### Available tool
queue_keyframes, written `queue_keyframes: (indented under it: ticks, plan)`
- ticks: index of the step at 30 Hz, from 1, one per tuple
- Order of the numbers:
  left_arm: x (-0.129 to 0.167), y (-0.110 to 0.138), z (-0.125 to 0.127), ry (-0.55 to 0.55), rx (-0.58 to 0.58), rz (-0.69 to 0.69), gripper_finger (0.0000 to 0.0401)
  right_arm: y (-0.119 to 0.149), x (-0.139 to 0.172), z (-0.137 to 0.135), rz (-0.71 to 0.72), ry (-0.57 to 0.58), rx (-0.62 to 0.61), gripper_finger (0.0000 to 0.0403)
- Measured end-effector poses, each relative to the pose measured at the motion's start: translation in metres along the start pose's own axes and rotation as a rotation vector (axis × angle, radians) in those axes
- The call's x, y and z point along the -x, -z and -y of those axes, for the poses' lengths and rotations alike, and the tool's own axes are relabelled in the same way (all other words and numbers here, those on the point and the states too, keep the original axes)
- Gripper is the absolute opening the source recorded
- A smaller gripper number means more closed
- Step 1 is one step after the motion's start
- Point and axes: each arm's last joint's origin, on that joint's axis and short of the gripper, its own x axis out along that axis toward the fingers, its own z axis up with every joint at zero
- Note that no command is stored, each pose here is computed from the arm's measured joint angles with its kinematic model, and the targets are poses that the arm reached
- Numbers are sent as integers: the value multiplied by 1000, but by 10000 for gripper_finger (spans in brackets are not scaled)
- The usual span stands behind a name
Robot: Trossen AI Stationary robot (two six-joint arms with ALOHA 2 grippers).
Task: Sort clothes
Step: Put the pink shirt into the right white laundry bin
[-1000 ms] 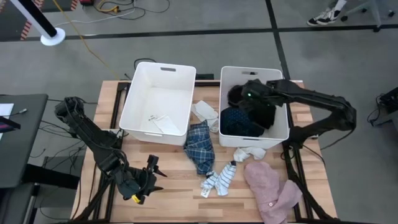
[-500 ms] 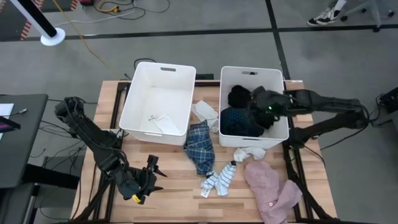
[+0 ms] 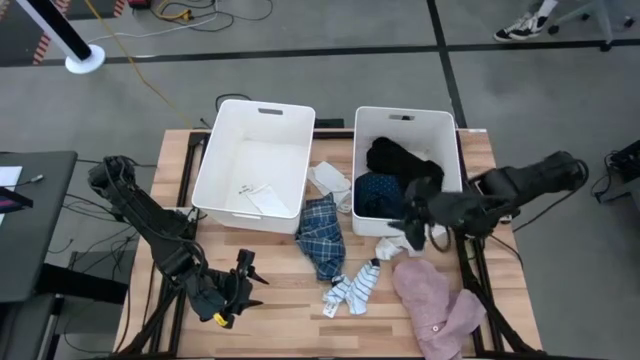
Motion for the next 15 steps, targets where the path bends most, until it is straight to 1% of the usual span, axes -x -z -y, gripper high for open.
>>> queue_keyframes:
  ticks: [6,15]
  plan:
    - [0,0,0,-1,7,3,224,23,8,-25,-87,-115,-20,265]
    - [-1,-1,-3,-9,17,3,224,54,5,-54,-205,-144,-70,265]
